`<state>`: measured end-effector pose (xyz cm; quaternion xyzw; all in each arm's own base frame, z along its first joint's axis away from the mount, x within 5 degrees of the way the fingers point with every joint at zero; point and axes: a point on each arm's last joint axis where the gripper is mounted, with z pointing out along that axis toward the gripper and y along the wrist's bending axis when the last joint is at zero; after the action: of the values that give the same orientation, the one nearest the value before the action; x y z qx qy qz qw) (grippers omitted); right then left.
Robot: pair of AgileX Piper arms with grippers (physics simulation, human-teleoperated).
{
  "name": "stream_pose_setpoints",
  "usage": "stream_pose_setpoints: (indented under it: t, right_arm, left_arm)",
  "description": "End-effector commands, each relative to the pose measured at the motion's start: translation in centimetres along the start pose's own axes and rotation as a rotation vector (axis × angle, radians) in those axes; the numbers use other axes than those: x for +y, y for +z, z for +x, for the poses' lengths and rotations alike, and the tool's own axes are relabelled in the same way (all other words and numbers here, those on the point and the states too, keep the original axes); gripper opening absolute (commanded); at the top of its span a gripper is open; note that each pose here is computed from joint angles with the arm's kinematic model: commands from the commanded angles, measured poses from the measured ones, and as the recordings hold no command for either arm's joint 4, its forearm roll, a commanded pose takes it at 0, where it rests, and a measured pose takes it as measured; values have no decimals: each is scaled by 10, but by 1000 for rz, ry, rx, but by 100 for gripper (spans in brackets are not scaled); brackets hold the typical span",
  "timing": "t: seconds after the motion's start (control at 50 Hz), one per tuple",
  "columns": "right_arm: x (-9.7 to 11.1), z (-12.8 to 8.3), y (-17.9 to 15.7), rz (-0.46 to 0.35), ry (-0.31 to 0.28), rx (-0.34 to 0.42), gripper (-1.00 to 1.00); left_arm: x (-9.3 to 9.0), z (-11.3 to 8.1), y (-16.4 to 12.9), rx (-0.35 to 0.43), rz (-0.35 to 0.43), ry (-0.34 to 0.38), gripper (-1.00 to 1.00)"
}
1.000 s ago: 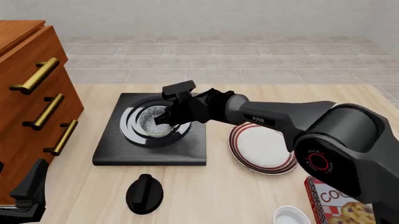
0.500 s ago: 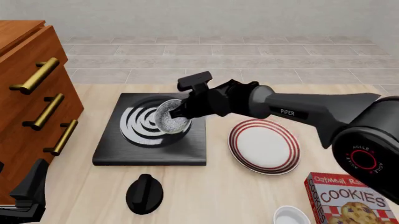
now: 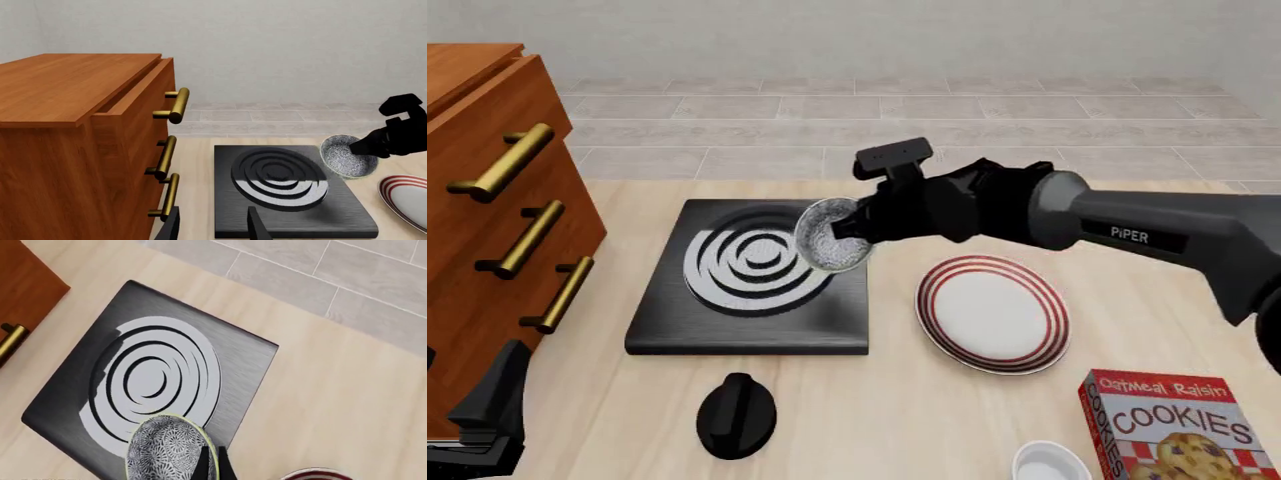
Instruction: Pick the akita bowl on the stove and place it on the plate.
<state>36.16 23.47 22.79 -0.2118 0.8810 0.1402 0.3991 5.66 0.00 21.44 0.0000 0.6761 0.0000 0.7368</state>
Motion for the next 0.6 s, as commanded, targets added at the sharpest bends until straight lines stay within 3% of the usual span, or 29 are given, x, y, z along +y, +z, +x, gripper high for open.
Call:
stream_pose_setpoints:
  t: [0.02,0.6]
  right_arm:
    - [-14,1,-18,22,37,-22,-100]
    - [-39,30,-40,65,129,-57,-100]
  left_arm:
    - [0,0,0,0,0,0,100]
    - [0,0,0,0,0,0,100]
